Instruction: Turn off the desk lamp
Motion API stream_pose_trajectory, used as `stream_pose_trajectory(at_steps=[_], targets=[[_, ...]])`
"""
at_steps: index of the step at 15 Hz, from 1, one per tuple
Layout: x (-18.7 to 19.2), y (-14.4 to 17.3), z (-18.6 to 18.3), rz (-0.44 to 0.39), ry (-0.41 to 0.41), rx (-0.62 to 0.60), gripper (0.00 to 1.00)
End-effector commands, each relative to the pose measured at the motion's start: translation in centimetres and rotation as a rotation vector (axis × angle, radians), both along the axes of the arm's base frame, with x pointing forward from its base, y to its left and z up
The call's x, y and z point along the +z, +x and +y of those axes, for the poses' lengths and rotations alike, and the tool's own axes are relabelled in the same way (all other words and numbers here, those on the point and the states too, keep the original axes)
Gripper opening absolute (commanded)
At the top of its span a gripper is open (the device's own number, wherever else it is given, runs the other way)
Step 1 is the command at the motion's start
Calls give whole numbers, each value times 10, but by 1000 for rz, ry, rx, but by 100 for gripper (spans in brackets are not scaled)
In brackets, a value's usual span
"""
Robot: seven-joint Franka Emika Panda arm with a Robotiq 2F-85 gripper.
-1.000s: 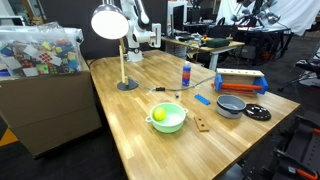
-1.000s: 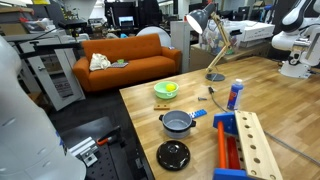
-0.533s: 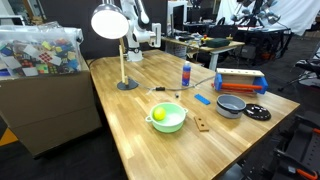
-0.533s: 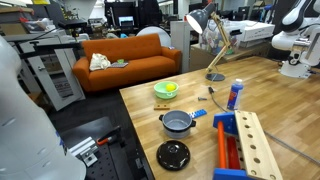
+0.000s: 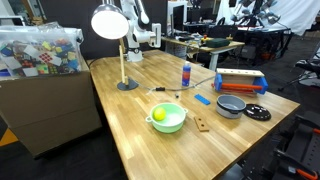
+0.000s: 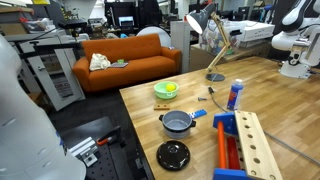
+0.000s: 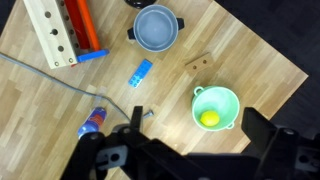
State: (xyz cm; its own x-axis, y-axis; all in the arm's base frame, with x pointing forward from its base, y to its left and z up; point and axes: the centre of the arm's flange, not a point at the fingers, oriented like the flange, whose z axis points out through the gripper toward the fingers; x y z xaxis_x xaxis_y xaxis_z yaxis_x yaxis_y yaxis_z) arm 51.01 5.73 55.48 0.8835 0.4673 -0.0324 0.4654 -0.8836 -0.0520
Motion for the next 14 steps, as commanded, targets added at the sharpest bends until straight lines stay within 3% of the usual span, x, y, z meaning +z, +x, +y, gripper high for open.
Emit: stream_pose_trajectory(at_steps=[1, 14], targets=[[-8, 21, 9, 37, 24, -23, 100], [-22, 23, 17, 37, 27, -32, 100]])
